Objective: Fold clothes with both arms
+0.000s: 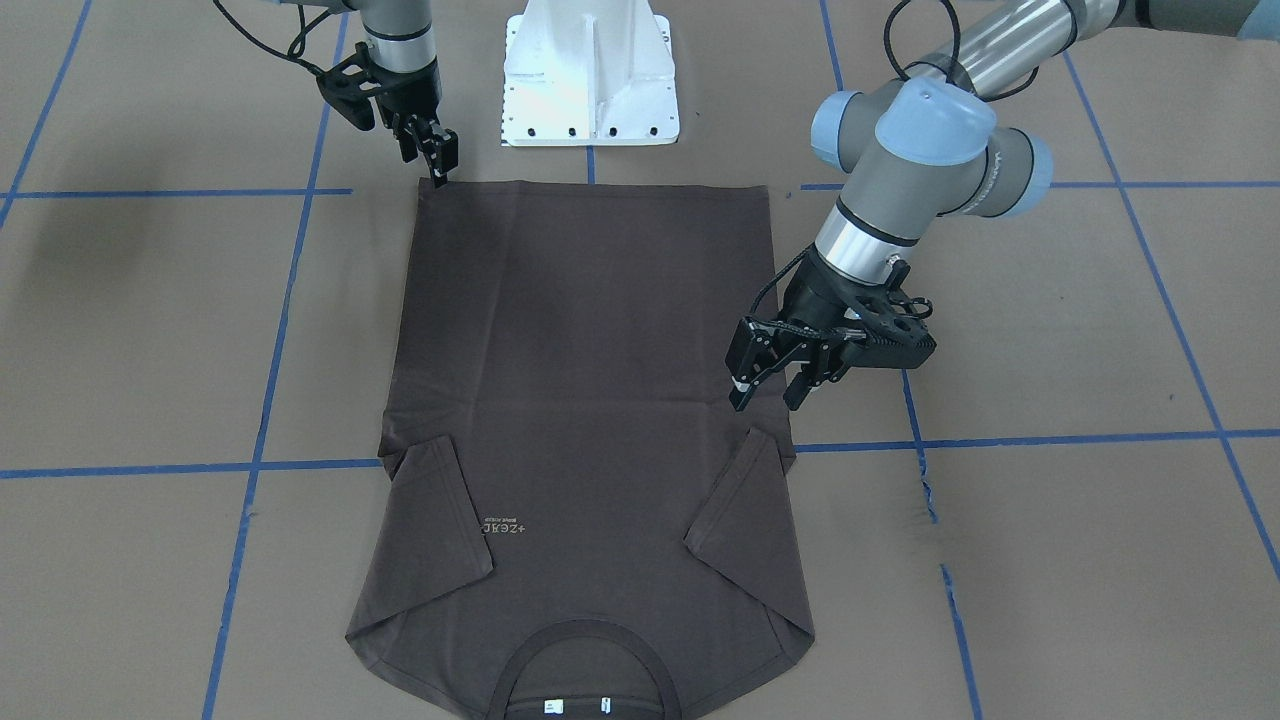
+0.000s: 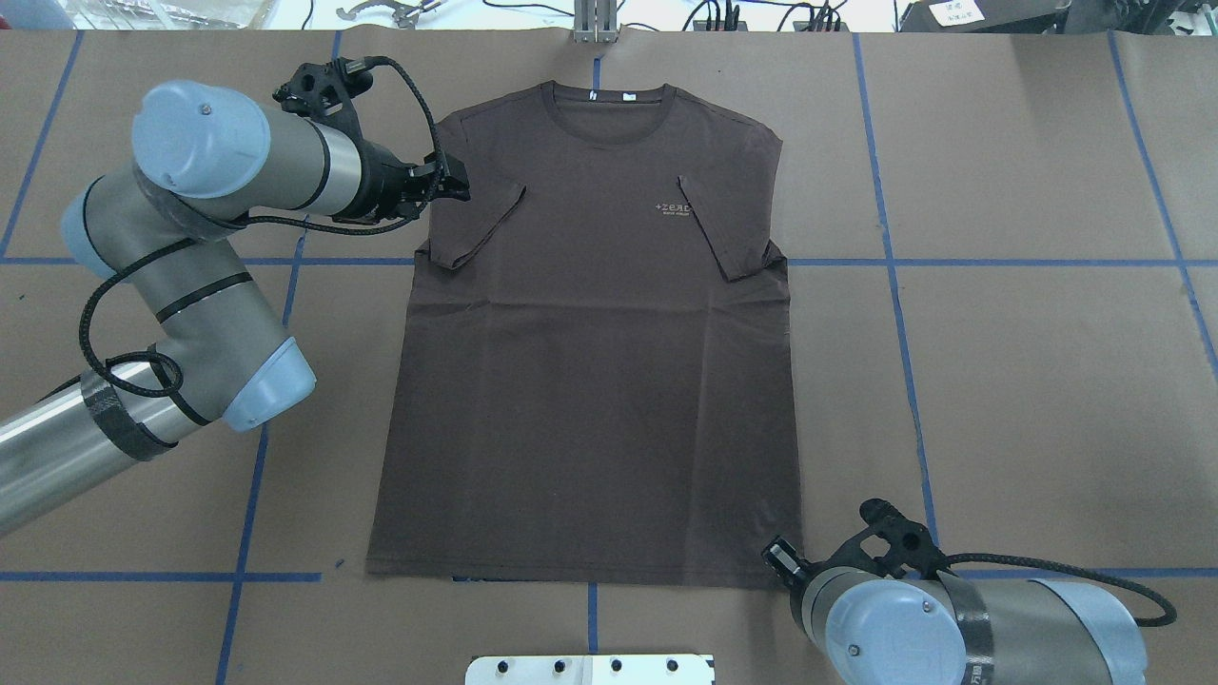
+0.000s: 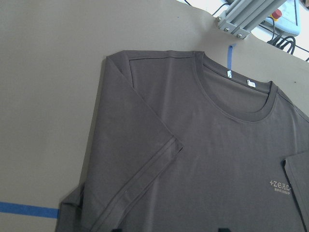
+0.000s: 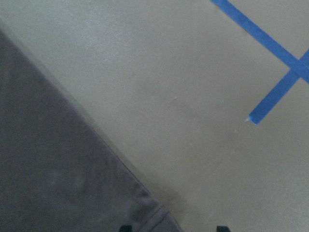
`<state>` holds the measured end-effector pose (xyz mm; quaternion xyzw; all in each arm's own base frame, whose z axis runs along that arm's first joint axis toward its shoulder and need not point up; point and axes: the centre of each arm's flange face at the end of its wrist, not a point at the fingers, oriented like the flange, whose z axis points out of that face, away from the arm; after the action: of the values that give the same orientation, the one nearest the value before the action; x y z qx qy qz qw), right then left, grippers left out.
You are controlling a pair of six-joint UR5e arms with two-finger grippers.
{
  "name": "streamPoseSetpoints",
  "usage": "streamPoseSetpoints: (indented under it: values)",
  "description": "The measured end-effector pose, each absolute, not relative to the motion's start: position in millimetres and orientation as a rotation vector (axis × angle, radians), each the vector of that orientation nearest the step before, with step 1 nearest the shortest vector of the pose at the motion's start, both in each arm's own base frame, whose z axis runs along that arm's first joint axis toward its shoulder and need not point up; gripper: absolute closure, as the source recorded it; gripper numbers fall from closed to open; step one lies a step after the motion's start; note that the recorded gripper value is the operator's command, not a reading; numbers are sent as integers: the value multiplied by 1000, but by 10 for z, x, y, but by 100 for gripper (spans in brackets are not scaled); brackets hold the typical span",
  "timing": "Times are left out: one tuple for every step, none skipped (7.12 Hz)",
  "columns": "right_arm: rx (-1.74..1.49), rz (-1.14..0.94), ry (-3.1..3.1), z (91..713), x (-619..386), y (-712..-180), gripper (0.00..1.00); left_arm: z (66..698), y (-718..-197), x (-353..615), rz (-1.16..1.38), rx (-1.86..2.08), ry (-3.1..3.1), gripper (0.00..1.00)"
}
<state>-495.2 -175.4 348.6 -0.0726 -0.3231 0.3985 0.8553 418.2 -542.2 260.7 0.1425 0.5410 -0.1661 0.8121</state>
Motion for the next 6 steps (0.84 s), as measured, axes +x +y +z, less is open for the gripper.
streamPoseSetpoints:
  values:
    - [-150, 837, -672, 3519, -4970, -1755, 67, 2607, -5422, 4182, -356, 304, 1155, 27]
    - [-149, 837, -668, 3536, -4980, -1753, 100, 2607, -5423, 4180, -356, 304, 1155, 27]
    - [-150, 836, -667, 3540, -4985, -1750, 100, 2608, -5422, 4180, -356, 304, 1155, 27]
    - [-151, 835, -668, 3534, -4986, -1744, 100, 2609, -5422, 4180, -356, 304, 1155, 27]
    - [-153, 834, -670, 3522, -4983, -1740, 100, 2607, -5423, 4176, -357, 304, 1156, 27]
    - [-156, 835, -676, 3498, -4981, -1744, 100, 2602, -5423, 4173, -358, 305, 1157, 25]
